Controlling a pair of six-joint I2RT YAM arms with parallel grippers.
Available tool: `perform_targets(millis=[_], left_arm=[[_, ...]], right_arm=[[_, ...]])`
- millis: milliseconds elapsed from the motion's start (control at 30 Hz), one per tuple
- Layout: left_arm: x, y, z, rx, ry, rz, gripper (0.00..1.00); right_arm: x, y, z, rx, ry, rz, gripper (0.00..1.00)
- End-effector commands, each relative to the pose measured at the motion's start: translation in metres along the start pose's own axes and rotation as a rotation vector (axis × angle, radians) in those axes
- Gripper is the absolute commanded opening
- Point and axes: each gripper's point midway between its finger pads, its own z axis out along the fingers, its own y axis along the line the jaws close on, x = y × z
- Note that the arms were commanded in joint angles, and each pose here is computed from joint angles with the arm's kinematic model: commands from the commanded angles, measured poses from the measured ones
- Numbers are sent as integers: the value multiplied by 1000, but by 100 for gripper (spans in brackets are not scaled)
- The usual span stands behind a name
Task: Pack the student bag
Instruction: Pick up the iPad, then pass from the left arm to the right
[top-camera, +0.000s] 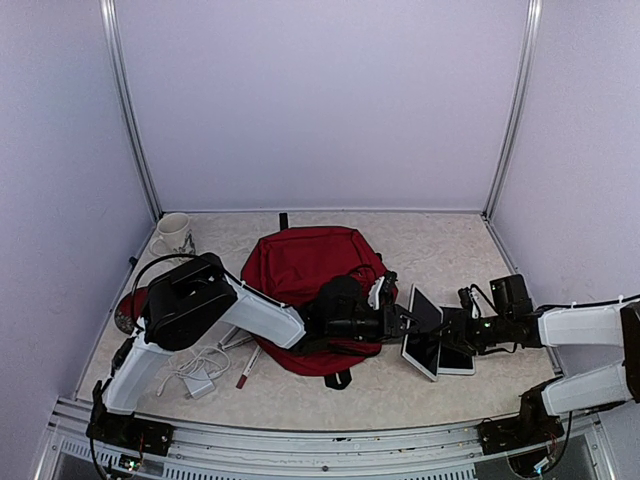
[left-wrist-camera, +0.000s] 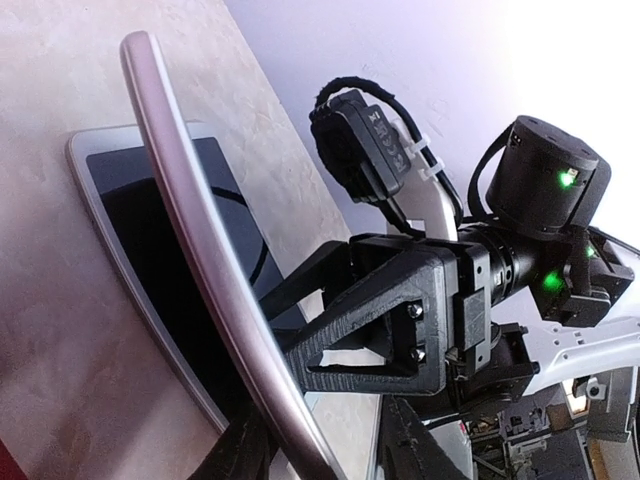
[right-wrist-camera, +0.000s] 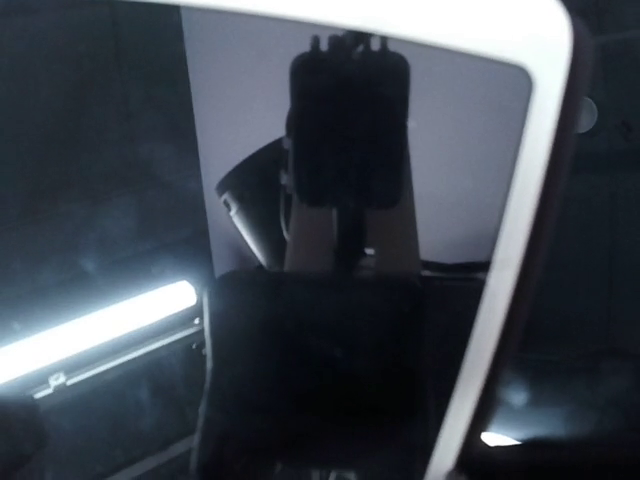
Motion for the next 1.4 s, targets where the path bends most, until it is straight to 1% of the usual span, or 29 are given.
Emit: perform_targets(millis=[0,100,233,367,467,567,733,867,933,1100,1200,1300,1367], left_arm=[[6,-32,10,107,12,51,33],[4,-30,3,89,7,54,18],[0,-28,-2,47,14,78,12],[1,-18,-5,-3,34,82,1],[0,-14,-13,-2,29,63,0],[-9,-23,-22,27,0,82,0],[-22,-61,-29,100,-5,215,0],[-21,-79,-33,135,34,311,0],[-19,-83,-37,141,52,349,0],[-15,-106,-56,208,52,459,0],[-11,-123,-68,261,61,534,0],[-6,-126,-73,289,85,559,0],[-6,-128,-75,299,89,564,0]], right_arm=[[17,6,1,-38,71,10,47],[14,6,-1,-18,62,-1,48],[1,11,-9,8,17,-33,48],[-7,16,-15,12,-14,-46,49],[-13,19,-22,35,-34,-66,49],[-24,31,-35,26,-78,-123,52],[-51,66,-73,12,-210,-294,60],[-61,99,-96,-32,-255,-467,68],[-61,110,-99,-54,-225,-522,71],[-60,124,-97,-94,-130,-593,74],[-52,138,-100,-175,-97,-643,75],[-38,150,-102,-275,-53,-682,74],[-24,159,-106,-364,-16,-705,72]])
